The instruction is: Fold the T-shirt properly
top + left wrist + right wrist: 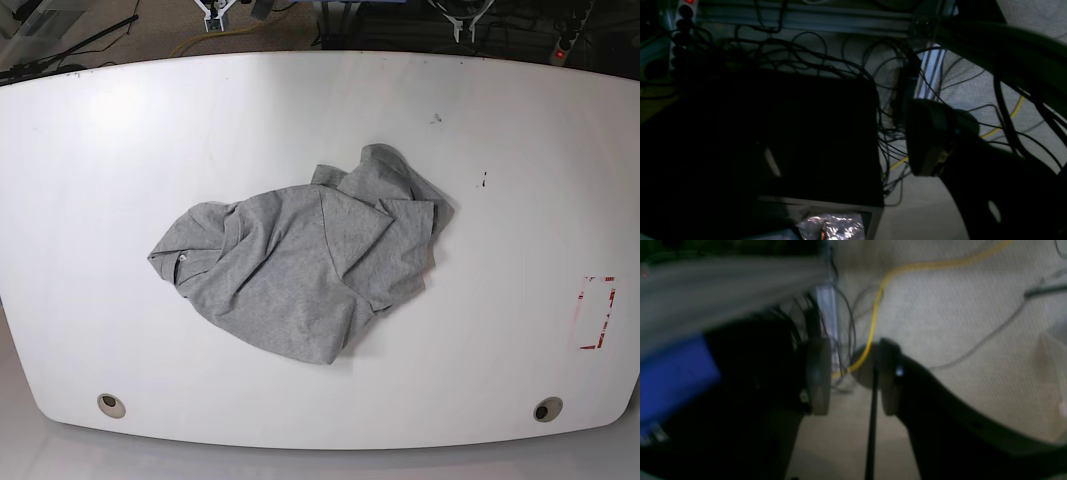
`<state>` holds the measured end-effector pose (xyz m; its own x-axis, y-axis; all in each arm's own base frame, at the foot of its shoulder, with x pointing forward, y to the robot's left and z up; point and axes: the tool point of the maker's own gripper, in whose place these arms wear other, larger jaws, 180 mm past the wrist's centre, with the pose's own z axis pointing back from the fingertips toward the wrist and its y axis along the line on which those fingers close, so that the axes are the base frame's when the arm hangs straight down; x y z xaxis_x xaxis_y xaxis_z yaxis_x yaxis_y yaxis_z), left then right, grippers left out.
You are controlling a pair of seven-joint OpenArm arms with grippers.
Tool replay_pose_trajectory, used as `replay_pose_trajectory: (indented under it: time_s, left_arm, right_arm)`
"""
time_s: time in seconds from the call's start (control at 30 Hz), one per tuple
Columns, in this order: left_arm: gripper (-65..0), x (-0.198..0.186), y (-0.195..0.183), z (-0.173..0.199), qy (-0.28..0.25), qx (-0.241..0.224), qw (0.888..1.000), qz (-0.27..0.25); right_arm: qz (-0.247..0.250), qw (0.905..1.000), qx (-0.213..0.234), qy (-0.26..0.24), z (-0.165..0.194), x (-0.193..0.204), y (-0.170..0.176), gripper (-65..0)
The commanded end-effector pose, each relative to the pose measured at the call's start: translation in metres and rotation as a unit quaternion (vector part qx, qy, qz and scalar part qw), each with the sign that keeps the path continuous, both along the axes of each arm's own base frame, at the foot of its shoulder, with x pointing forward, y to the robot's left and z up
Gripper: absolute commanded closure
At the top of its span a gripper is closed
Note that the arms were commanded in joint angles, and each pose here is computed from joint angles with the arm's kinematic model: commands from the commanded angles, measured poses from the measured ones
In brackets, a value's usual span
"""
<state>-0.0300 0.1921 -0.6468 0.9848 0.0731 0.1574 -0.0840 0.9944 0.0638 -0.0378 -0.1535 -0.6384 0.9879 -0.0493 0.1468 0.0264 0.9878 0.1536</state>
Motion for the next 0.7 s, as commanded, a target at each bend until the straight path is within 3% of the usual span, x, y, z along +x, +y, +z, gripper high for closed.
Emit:
replay_pose_trajectory:
  time_s: [0.0, 0.4, 0.67]
  left_arm:
    - [-44.6, -0.004, 0.006, 0.006, -0.01, 0.007, 1.0, -0.006]
    - [-44.6, -0.028, 0.015, 0.051, -0.036, 0.026, 0.998, -0.033]
    - [-44.6, -0.01, 0.017, 0.11, -0.112, 0.042, 0.991, -0.065]
  right_arm:
    - [0.001, 0.9999, -0.002, -0.015, 0.005, 0.002, -0.003, -22.4]
    - [0.02, 0.9988, -0.022, -0.039, 0.031, -0.021, -0.016, -22.4]
    - [0.036, 0.9962, -0.032, -0.072, 0.063, -0.029, -0.015, -22.4]
